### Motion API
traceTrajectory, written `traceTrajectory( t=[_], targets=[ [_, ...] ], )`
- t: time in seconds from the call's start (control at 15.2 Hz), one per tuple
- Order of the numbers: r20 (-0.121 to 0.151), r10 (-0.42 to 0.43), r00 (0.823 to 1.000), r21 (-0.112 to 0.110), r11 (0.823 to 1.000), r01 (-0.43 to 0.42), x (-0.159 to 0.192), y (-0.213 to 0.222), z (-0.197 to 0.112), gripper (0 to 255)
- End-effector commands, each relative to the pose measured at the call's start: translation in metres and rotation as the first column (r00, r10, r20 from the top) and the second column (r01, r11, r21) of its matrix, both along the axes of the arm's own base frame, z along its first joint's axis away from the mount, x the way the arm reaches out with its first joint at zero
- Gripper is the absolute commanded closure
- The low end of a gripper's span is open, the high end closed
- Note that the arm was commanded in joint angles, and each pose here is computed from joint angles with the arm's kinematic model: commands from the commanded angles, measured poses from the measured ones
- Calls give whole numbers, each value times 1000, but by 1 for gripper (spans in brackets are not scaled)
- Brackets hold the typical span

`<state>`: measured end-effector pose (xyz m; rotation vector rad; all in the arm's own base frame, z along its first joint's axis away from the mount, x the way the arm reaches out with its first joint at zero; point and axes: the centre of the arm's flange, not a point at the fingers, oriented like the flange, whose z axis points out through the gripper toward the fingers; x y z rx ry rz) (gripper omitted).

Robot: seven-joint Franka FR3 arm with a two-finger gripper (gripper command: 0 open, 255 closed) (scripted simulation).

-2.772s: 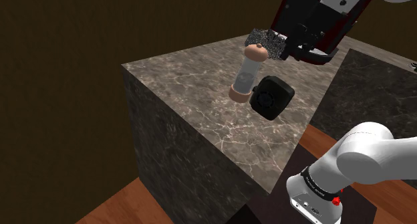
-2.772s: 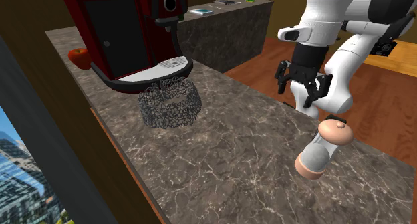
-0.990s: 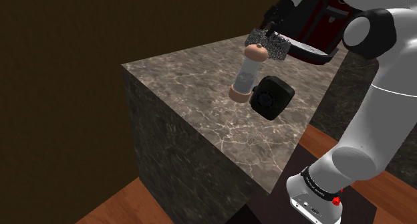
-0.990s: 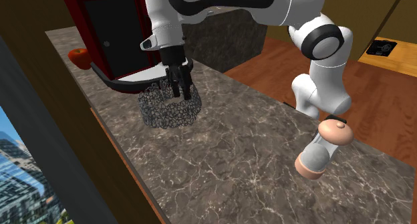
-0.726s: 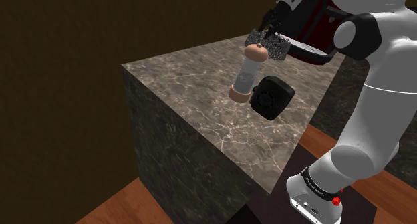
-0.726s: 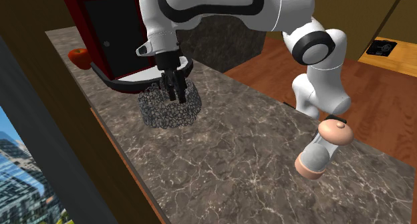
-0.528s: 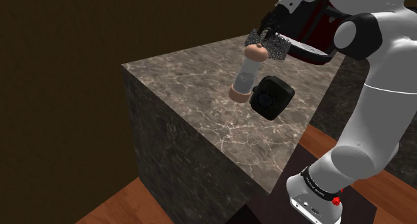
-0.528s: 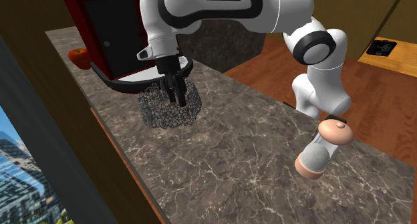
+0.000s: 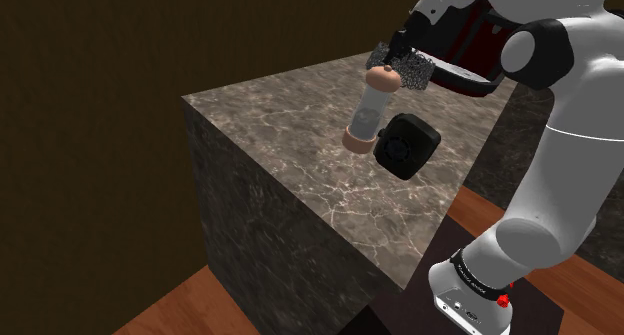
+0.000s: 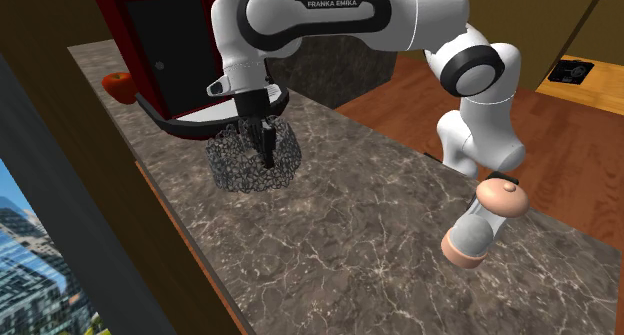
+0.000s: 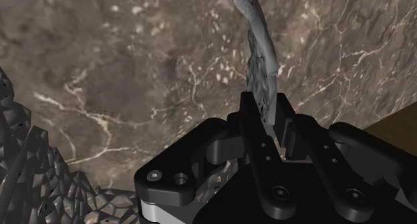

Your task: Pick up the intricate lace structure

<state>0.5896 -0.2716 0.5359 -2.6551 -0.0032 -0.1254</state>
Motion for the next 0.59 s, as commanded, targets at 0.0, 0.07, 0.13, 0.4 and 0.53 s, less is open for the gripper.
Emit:
traceTrajectory(
  t=[0.0,0.07,0.13,0.4,0.53],
  targets=[
    [0,0,1000,0,1000,0,0,0,0,255],
    [0,0,1000,0,1000,0,0,0,0,255],
    [0,0,1000,0,1000,0,0,0,0,255],
    [0,0,1000,0,1000,0,0,-1,10,255],
    [0,0,1000,0,1000,0,0,-1,21,255]
  ],
)
